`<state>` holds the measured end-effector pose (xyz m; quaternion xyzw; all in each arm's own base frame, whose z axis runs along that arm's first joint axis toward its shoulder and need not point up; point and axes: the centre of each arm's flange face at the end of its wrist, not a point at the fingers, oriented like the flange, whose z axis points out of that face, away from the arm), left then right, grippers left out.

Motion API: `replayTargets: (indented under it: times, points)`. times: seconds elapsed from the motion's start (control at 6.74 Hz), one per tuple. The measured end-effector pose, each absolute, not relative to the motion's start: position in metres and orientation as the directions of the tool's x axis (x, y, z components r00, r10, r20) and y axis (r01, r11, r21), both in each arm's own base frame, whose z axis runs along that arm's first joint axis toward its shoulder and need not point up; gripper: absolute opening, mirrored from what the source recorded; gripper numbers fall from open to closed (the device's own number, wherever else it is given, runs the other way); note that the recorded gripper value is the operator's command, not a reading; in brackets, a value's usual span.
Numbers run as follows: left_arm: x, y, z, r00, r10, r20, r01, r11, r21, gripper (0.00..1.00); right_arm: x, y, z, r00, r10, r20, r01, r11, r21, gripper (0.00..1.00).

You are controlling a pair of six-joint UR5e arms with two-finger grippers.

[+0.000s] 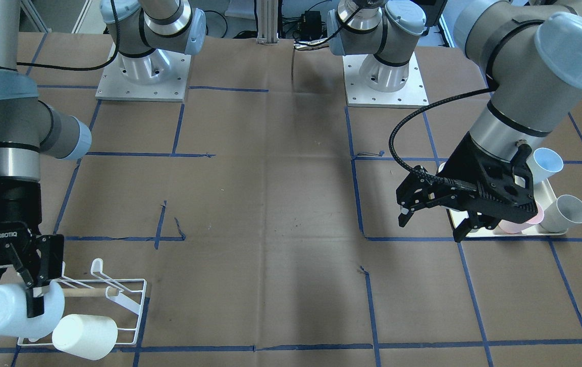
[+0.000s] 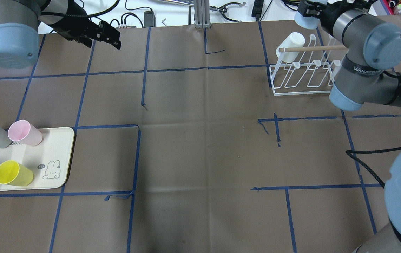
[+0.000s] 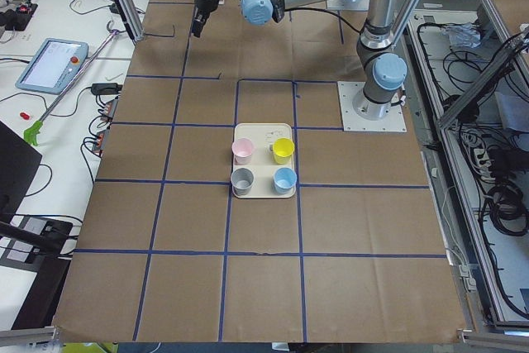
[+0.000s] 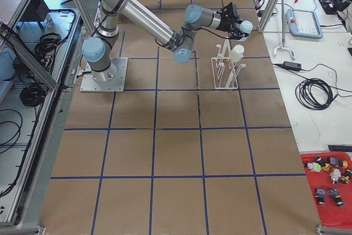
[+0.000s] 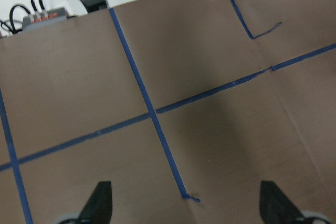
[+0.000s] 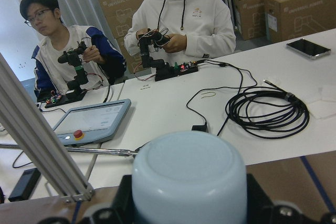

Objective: Transfer IKEA cup to right arm and place on rack

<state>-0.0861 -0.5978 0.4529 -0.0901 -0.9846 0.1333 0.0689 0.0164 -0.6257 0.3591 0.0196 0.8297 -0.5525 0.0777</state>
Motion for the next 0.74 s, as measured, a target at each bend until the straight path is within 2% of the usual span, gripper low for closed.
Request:
replayTargets:
  times: [0.44,0.74]
  points:
    - [-0.096,-0.527,0.490,-0.995,0.031,0.091,0.023,0.995,-0.094,0.99,-0.039,-0.656,0.341,-0.998,-0.047,0.031,-0.046,0.379,-0.924,0.19]
    - [-0.097,-0.510,0.496,-0.996,-0.027,0.085,-0.033,0.997,-0.072,0.99,-0.051,-0.663,0.325,-0.998,-0.038,0.053,-0.064,0.397,-0.916,0.19]
